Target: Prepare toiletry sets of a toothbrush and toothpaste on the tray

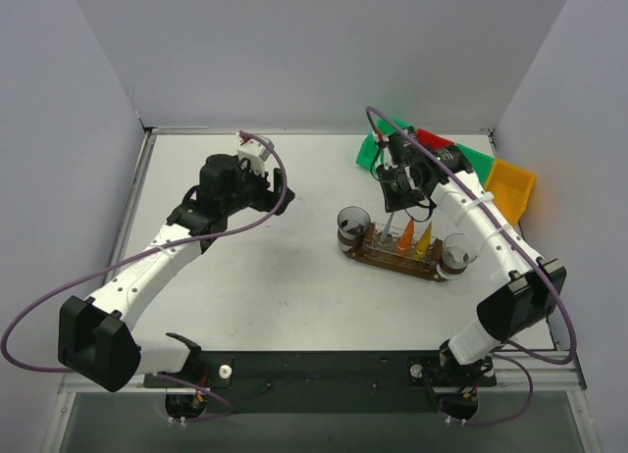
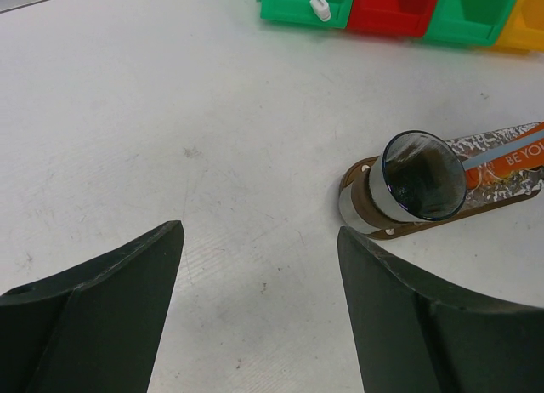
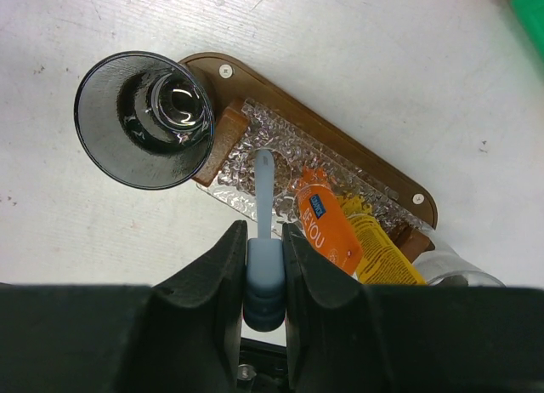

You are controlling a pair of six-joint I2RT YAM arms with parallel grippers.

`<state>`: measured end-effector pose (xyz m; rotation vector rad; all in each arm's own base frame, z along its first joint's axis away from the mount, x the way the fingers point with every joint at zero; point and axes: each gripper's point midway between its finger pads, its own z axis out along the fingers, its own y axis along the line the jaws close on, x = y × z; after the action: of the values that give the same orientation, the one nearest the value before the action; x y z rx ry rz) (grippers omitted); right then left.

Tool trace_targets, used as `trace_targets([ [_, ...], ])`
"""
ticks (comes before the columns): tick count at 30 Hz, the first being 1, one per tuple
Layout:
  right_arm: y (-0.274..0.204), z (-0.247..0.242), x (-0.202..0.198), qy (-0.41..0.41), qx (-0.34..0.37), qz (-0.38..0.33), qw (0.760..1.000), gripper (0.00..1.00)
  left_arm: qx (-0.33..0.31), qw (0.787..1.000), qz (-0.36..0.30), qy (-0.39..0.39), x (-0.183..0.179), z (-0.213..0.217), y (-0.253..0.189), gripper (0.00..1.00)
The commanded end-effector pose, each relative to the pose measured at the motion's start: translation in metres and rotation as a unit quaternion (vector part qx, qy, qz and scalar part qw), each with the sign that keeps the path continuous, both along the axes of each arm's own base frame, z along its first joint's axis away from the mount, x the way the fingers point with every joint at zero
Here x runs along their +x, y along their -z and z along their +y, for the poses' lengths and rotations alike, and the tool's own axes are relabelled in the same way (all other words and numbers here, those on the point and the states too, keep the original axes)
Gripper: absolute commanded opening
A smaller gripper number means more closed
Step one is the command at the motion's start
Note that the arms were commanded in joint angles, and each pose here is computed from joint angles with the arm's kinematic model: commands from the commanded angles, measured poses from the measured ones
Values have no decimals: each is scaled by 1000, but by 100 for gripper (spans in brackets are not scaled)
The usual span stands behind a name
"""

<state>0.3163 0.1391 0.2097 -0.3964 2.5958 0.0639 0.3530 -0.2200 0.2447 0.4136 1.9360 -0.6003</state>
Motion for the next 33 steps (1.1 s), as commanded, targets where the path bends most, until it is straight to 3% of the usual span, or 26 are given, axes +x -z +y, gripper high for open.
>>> trace_targets([
  [1, 4, 1, 2, -9, -3, 9, 1000, 0, -7, 999, -33, -6, 11, 2, -25, 84],
  [33, 24, 8, 4, -49, -34, 56, 997, 0, -8, 999, -28, -13, 13, 7, -20, 84],
])
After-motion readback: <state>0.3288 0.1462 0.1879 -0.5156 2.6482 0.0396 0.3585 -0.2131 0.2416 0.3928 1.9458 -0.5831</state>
